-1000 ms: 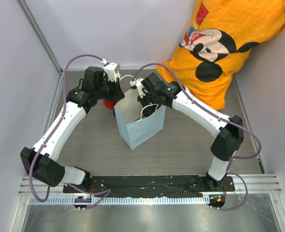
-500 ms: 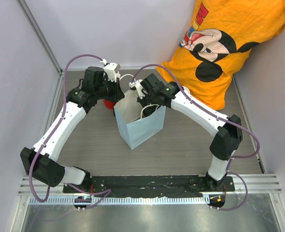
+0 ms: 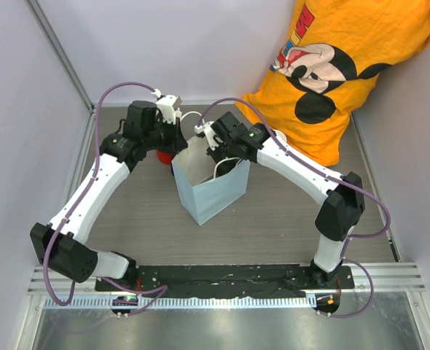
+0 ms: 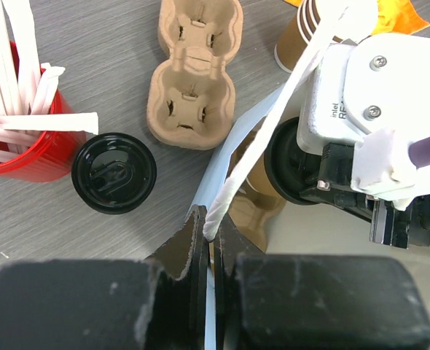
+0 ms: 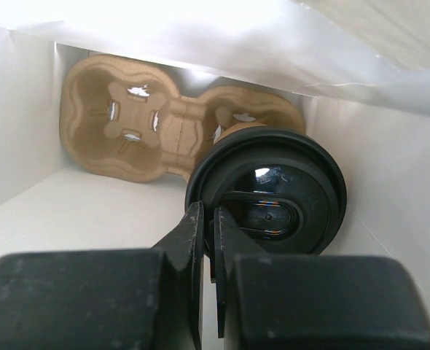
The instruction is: Pack the takeout coffee
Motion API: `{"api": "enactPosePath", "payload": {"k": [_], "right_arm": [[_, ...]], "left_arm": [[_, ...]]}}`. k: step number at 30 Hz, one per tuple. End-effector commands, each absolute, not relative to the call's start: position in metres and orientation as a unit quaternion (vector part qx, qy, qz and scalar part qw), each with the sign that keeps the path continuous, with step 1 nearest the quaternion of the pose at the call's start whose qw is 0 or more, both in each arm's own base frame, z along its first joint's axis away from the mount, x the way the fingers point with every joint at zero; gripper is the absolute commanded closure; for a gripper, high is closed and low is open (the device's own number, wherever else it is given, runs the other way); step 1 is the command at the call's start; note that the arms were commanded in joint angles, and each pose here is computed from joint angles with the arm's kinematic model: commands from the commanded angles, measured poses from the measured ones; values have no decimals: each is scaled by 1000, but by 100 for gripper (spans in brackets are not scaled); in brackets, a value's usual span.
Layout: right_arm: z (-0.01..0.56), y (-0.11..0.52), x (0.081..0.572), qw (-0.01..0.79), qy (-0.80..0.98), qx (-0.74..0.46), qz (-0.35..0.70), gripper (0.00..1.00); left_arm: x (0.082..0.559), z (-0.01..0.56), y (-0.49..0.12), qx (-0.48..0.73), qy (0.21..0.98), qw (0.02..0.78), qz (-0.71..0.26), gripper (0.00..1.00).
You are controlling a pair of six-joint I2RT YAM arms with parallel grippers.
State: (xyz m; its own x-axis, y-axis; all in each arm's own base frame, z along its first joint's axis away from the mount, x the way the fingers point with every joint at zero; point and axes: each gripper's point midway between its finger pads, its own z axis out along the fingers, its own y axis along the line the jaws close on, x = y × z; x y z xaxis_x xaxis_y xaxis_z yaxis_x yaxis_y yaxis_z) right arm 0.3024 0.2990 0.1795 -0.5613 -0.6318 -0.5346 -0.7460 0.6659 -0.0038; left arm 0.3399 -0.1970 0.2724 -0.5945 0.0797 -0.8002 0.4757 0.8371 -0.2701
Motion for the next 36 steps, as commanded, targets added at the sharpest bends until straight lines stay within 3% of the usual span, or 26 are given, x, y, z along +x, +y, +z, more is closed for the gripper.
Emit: {"api": "enactPosePath", "payload": {"k": [1,36], "right_arm": [[191,302,310,276,869,-398,103,99],[178,297,312,273,868,-406,89,99]], "left_arm": [[336,283,-193,161,854,437,-234,99],[334,283,-194,162,853,435,-237,99]]}}
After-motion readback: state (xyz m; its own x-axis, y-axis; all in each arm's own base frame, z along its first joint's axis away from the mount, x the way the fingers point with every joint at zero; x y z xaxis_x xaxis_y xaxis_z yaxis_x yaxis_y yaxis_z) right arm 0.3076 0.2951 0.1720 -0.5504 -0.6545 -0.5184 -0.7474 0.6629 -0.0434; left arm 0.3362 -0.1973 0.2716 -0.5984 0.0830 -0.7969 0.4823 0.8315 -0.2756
